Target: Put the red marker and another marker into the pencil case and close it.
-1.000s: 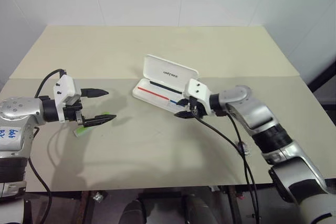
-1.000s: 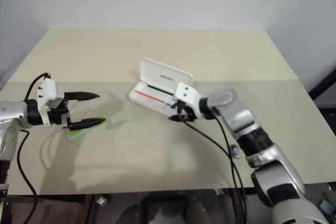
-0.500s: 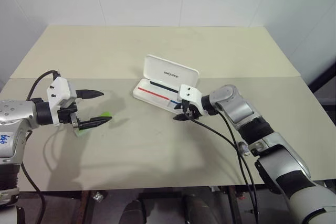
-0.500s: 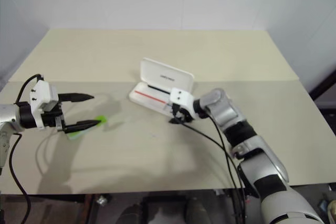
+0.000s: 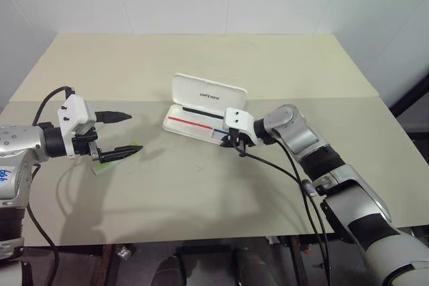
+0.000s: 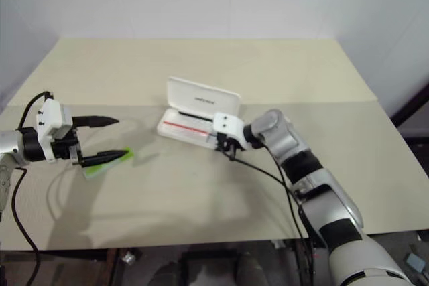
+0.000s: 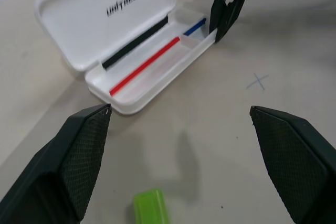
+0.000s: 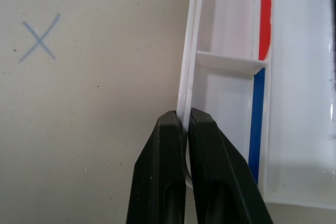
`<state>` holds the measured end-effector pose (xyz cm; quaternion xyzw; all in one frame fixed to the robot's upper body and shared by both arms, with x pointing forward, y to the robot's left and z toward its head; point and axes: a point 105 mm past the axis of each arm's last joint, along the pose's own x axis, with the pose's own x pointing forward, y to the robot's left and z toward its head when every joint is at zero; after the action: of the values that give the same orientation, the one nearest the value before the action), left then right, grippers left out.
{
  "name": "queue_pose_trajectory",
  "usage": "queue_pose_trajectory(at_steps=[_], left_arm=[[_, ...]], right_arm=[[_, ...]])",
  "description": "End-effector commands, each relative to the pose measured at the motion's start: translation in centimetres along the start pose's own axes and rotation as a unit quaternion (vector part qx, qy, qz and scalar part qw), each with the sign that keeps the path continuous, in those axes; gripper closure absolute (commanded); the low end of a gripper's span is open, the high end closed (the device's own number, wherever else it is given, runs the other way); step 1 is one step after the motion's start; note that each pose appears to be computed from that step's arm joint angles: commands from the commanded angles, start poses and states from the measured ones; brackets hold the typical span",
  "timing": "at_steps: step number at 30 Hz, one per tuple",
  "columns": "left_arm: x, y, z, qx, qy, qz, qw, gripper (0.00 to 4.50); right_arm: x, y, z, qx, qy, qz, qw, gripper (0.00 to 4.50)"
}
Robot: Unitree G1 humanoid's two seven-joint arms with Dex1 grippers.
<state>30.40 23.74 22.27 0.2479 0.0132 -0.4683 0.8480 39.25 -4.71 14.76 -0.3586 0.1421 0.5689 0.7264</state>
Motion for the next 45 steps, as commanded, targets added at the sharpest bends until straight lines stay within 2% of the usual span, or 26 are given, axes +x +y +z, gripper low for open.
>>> queue_pose_trajectory(at_steps=[1,7,10,14,21,24,31,34,38,45], left_arm=[[0.7,-0.2,1.1,0.017,-0.02,-0.019,0.999,0.0],[1.6,-0.3,1.3,0.019,-0.028,-0.035,0.999,0.0],[2.0,-0.6,1.1,0.016,-0.031,-0.044,0.998,0.0],[2.5,-0.7,1.0,0.012,-0.035,-0.052,0.998,0.0],[4.0,-1.1,1.3,0.009,-0.051,-0.069,0.996,0.0],[4.7,-1.3,1.5,0.008,-0.06,-0.074,0.995,0.0],[5.3,-1.6,1.8,0.006,-0.069,-0.083,0.994,0.0],[5.4,-1.7,2.0,0.007,-0.07,-0.086,0.994,0.0],[5.4,-1.7,2.1,0.006,-0.07,-0.085,0.994,0.0],[5.4,-1.8,2.1,0.003,-0.073,-0.078,0.994,0.0]], right_arm=[[-1.9,-1.8,0.5,-0.029,-0.009,-0.035,0.999,4.46],[-5.5,-0.8,-0.4,-0.065,-0.007,-0.005,0.998,4.46],[-7.3,1.1,-0.5,-0.045,-0.026,0.021,0.998,4.46],[-8.7,4.0,-1.0,-0.072,-0.028,0.054,0.996,4.46],[-9.2,7.7,-1.9,-0.05,-0.051,0.078,0.994,4.46],[-8.8,9.2,-2.7,-0.066,-0.051,0.09,0.992,4.46],[-7.7,8.7,-4.4,-0.114,-0.029,0.075,0.99,4.46],[-7.0,7.4,-5.1,-0.14,-0.017,0.06,0.988,4.46],[-6.5,6.8,-5.0,-0.151,-0.016,0.062,0.986,4.46],[-6.0,7.4,-5.2,-0.156,-0.016,0.083,0.984,4.46]])
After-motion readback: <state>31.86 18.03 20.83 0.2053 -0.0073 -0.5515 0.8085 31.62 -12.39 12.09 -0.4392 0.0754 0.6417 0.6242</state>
